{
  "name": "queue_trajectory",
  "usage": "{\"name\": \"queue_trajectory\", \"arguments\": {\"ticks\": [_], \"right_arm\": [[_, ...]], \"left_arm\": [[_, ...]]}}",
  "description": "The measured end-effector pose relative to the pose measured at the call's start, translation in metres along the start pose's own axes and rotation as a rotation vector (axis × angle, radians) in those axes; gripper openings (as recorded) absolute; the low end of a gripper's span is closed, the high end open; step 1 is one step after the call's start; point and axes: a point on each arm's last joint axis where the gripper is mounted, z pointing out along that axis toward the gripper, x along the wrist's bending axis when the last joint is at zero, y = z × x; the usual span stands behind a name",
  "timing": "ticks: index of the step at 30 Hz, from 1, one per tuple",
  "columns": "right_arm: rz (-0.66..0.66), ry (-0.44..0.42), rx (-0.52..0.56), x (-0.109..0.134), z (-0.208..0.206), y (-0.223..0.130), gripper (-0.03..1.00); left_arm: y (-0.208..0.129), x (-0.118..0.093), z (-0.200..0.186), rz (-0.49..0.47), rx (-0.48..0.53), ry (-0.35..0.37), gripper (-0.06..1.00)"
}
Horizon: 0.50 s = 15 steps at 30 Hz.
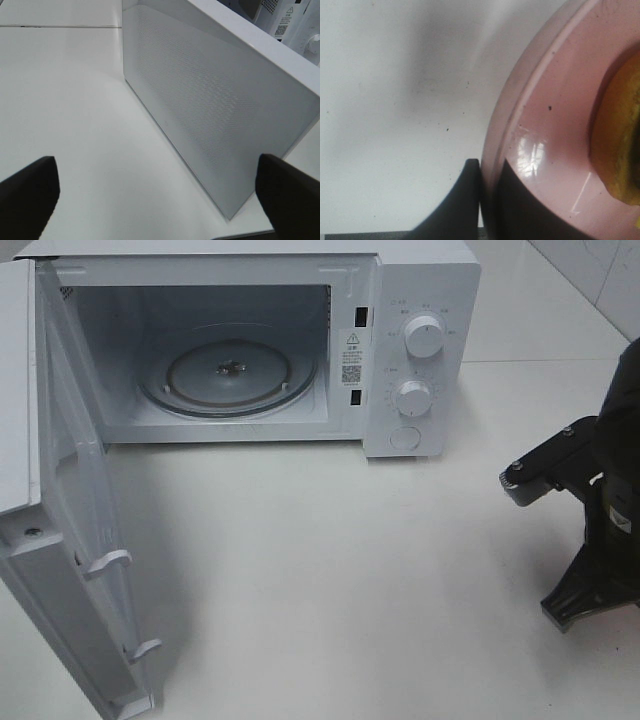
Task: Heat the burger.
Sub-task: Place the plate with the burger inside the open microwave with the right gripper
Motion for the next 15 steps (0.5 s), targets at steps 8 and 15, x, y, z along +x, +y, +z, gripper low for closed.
{"name": "queue_trajectory", "arguments": {"ticks": [8,15], "right_arm": [[-0.085,-0.001,-0.048,0.014,-0.014,-0.021,0.03],[-0.167,-0.023,-0.082,0.026,-0.026,-0.032,0.03]], "left_arm": [[0.000,0.000,0.000,0.000,0.000,0.000,0.99],[0.000,0.000,0.000,0.000,0.000,0.000,0.99]]}}
